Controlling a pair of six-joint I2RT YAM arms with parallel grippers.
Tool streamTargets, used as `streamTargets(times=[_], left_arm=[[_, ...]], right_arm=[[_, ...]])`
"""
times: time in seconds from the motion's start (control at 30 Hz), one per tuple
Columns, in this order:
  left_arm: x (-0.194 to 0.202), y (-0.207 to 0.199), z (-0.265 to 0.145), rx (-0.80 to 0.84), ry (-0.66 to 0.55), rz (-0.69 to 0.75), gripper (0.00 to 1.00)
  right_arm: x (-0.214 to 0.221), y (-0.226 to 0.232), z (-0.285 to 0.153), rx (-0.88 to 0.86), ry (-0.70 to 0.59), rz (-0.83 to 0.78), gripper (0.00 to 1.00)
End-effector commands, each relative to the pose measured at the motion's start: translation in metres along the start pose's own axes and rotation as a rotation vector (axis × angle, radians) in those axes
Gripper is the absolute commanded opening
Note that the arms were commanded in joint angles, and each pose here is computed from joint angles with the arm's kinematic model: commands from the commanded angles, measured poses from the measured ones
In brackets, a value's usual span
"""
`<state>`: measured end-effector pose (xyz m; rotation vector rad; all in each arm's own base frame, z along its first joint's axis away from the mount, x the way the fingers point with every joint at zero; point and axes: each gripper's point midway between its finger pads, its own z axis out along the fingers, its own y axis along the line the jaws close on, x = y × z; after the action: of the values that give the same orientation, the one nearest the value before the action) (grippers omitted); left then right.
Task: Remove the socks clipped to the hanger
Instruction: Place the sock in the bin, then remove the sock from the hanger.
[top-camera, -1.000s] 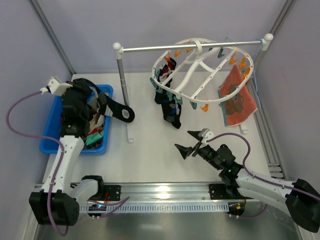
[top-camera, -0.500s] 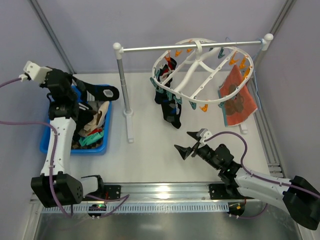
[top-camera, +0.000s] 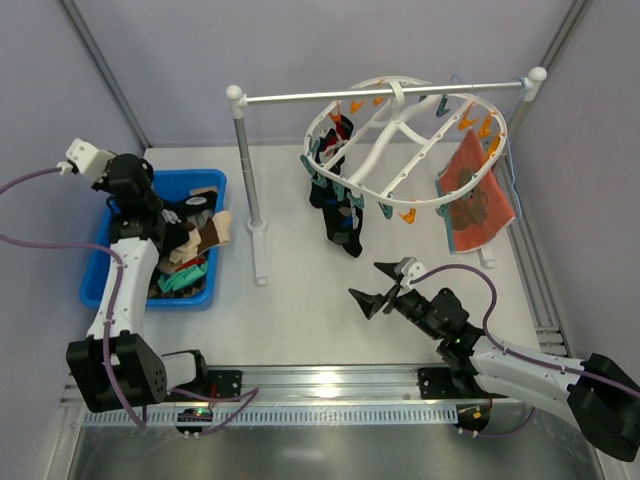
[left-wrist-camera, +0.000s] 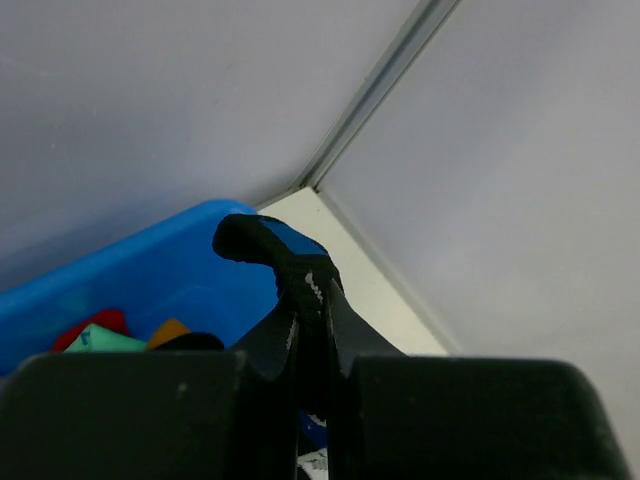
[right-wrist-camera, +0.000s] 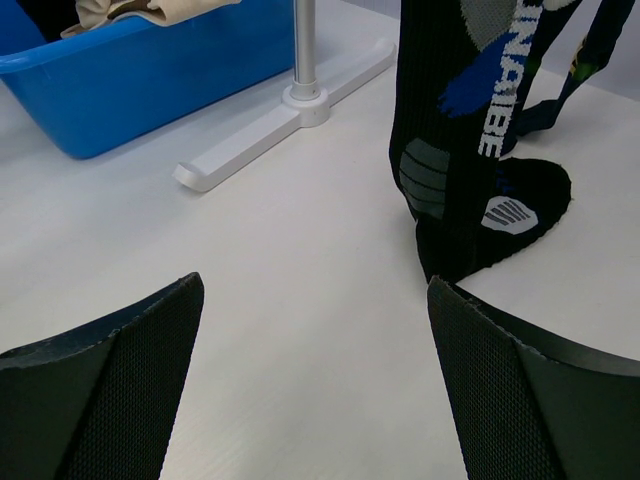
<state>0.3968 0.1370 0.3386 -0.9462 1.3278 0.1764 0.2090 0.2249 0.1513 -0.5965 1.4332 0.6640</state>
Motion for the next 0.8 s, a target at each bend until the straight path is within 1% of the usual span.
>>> streamTargets(times=[0.0, 0.03, 0.07, 0.1, 0.13, 0.2, 0.23, 0.27, 0.3, 0.4, 0.43, 0.5, 0.6, 0.73, 0.77], left_arm=[[0.012, -0.001, -0.003, 0.011, -0.036, 0.025, 0.08], [0.023, 0.006, -0.005, 0.003, -0.028, 0.040, 0.14], [0.022, -0.001, -0.010, 0.027, -0.043, 0.030, 0.22], [0.024, 0.000, -0.013, 0.030, -0.048, 0.040, 0.41], [0.030, 0.006, -0.015, 0.013, -0.050, 0.058, 0.50], [0.029, 0.001, -0.025, 0.021, -0.067, 0.062, 0.75], [0.024, 0.007, -0.026, -0.010, -0.091, 0.081, 0.78], [0.028, -0.003, -0.037, 0.011, -0.088, 0.083, 0.80], [0.024, -0.002, -0.041, 0.000, -0.103, 0.081, 0.83], [0.011, -0.004, -0.059, -0.023, -0.153, 0.066, 0.85], [0.004, -0.007, -0.064, -0.020, -0.179, 0.061, 0.85], [-0.005, -0.016, -0.077, 0.009, -0.197, 0.035, 0.86], [-0.016, -0.031, -0.089, 0.056, -0.202, 0.003, 0.86], [-0.017, -0.048, -0.102, 0.112, -0.198, -0.033, 0.86], [-0.016, -0.058, -0.110, 0.147, -0.197, -0.058, 0.86]], right_arm=[[0.020, 0.002, -0.014, -0.013, 0.011, -0.006, 0.92], [0.021, 0.002, -0.014, -0.012, 0.013, -0.006, 0.92], [0.020, 0.002, -0.014, -0.013, 0.010, -0.005, 0.92], [0.019, 0.002, -0.014, -0.013, 0.008, -0.005, 0.92], [0.020, 0.002, -0.014, -0.011, 0.010, -0.005, 0.92], [0.020, 0.002, -0.014, -0.013, 0.010, -0.005, 0.92], [0.019, 0.002, -0.014, -0.011, 0.008, -0.005, 0.92], [0.020, 0.002, -0.014, -0.011, 0.011, -0.005, 0.92], [0.020, 0.002, -0.014, -0.012, 0.011, -0.005, 0.92], [0.019, 0.002, -0.014, -0.011, 0.008, -0.005, 0.92], [0.021, 0.007, -0.014, -0.043, 0.013, -0.005, 0.92], [0.021, 0.007, -0.014, -0.040, 0.015, -0.005, 0.92], [0.022, 0.007, -0.014, -0.038, 0.018, -0.006, 0.92], [0.022, 0.005, -0.013, -0.031, 0.018, -0.006, 0.92], [0.021, 0.005, -0.013, -0.031, 0.016, -0.006, 0.92]])
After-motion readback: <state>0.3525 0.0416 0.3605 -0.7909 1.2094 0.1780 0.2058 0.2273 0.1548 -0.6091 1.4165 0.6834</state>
